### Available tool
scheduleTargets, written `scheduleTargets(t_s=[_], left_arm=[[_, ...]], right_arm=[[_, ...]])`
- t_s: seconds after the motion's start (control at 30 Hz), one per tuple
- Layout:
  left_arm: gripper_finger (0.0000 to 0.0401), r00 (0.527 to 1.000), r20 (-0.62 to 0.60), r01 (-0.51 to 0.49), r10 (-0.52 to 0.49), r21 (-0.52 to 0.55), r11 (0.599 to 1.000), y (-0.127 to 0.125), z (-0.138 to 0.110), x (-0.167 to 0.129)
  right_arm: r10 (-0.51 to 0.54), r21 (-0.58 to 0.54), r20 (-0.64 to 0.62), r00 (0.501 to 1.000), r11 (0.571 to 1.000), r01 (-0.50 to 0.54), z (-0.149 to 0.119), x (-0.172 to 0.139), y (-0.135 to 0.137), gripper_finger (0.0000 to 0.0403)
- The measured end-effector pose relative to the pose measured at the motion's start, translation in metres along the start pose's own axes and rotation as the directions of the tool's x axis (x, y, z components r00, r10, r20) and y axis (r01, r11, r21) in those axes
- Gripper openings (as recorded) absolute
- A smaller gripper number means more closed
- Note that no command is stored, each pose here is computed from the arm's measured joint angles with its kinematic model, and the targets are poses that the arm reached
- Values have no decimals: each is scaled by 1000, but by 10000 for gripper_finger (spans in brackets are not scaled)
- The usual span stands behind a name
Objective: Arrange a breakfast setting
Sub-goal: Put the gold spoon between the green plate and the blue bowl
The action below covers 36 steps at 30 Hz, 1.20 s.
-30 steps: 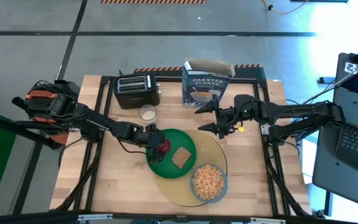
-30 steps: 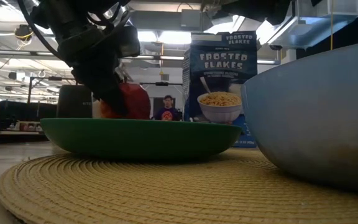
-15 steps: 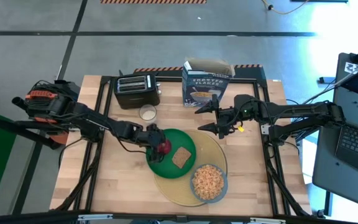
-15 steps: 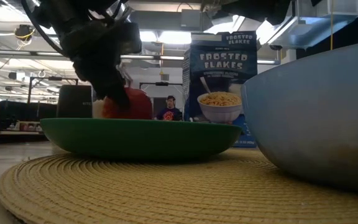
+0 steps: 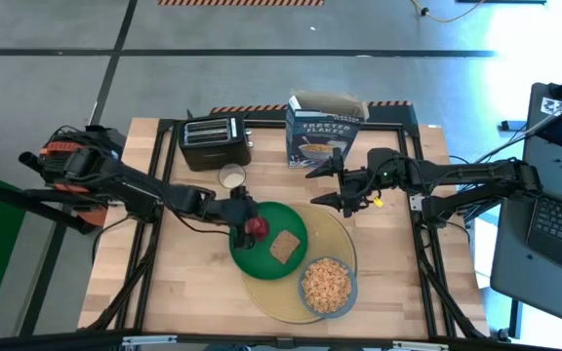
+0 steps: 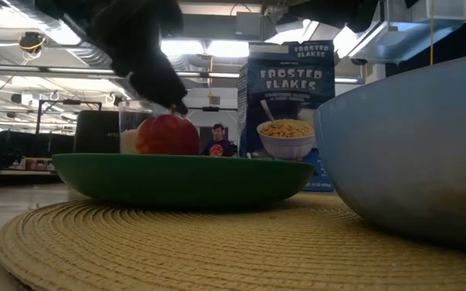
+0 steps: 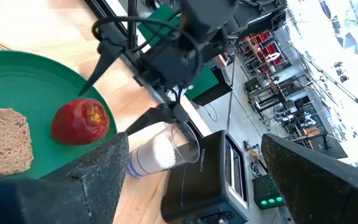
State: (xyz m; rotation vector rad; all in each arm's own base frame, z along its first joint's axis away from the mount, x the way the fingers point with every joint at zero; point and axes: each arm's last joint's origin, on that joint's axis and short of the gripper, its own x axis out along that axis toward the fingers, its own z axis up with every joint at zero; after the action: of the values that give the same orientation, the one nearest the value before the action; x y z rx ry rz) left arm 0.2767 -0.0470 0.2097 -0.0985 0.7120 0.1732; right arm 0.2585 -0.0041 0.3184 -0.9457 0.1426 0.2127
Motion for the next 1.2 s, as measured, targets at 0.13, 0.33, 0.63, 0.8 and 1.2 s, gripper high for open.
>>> scheduleTargets(t_s=[0.13,0.33,0.63,0.8,1.2], left_arm=[[397,992,125,-21,12,72,997,3,14,-12],[397,887,462,-158,28,245,956,2,48,-45],[397,693,721,-335,-16,341,879,-6,72,-76],[397,691,721,-310,-49,357,881,-14,70,-78],[397,691,722,-318,41,252,914,-12,66,-103]], right_arm=[[0,0,0,1000,1000,0,0,0,0,342],[0,0,0,1000,1000,0,0,0,0,342],[0,0,0,1000,1000,0,0,0,0,342],[0,0,0,1000,1000,0,0,0,0,342],[6,-2,52,999,1000,-6,3,0,-1,342]])
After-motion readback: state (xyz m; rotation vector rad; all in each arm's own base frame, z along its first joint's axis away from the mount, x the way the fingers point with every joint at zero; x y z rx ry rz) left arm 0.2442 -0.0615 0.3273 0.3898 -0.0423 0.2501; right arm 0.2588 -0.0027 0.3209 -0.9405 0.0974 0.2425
